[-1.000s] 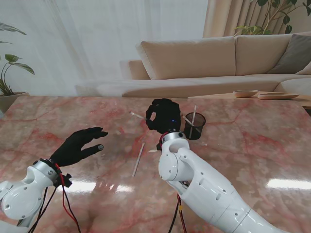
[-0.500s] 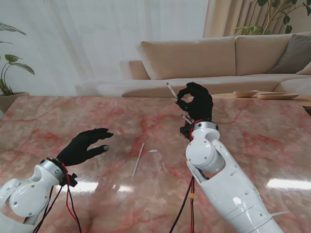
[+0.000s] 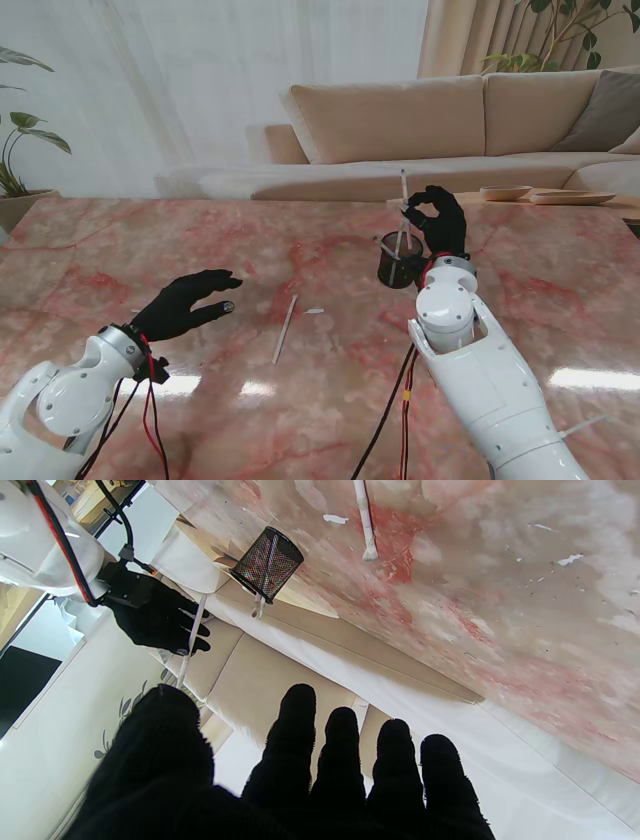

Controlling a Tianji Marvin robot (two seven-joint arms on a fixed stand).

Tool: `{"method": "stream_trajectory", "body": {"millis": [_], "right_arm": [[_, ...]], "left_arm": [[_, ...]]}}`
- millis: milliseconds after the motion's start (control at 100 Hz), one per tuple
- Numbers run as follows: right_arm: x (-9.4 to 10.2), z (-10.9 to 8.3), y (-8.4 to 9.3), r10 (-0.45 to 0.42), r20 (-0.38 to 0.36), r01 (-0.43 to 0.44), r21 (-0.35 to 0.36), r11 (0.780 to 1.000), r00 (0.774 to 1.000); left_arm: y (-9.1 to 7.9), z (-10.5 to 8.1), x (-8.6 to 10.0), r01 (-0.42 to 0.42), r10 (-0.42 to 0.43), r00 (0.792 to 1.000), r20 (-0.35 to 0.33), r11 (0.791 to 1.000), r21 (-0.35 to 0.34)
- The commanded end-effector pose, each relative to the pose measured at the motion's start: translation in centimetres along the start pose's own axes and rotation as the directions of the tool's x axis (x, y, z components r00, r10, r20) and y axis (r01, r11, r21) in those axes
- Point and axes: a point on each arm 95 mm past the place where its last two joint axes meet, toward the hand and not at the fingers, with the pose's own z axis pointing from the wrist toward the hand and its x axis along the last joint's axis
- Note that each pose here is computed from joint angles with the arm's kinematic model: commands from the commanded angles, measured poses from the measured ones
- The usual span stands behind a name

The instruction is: Insert makeup brushes into the holder

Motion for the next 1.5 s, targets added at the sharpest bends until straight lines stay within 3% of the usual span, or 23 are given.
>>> {"method": "stream_trajectory", "body": {"millis": [0, 280, 780, 1050, 1490], "right_arm": [[-1.5, 0.3, 0.2, 0.002, 0.034, -0.002, 0.001, 1.0, 0.999], [-4.2, 1.6, 0.6, 0.054, 0.064, -0.054, 0.0, 0.999, 0.996], [-6.1, 3.3, 0.0, 0.166, 0.071, -0.165, -0.014, 0.986, 0.984], [-7.4, 3.9, -0.9, 0.157, 0.102, -0.157, -0.008, 0.988, 0.982], [-10.1, 3.1, -1.4, 0.135, 0.182, -0.134, -0.018, 0.991, 0.974]], "left_arm": [[0.5, 0.1, -0.2, 0.008, -0.008, 1.0, 0.011, 1.0, -0.012], [0.8, 0.4, -0.5, 0.013, -0.013, 1.0, 0.022, 1.0, -0.029], [1.2, 0.1, -1.1, 0.014, -0.011, 0.999, 0.05, 0.998, -0.054], [1.1, 0.1, -1.3, 0.006, -0.003, 0.998, 0.056, 0.998, -0.057], [1.0, 0.2, -1.4, 0.001, 0.002, 0.999, 0.052, 0.998, -0.06]]}}
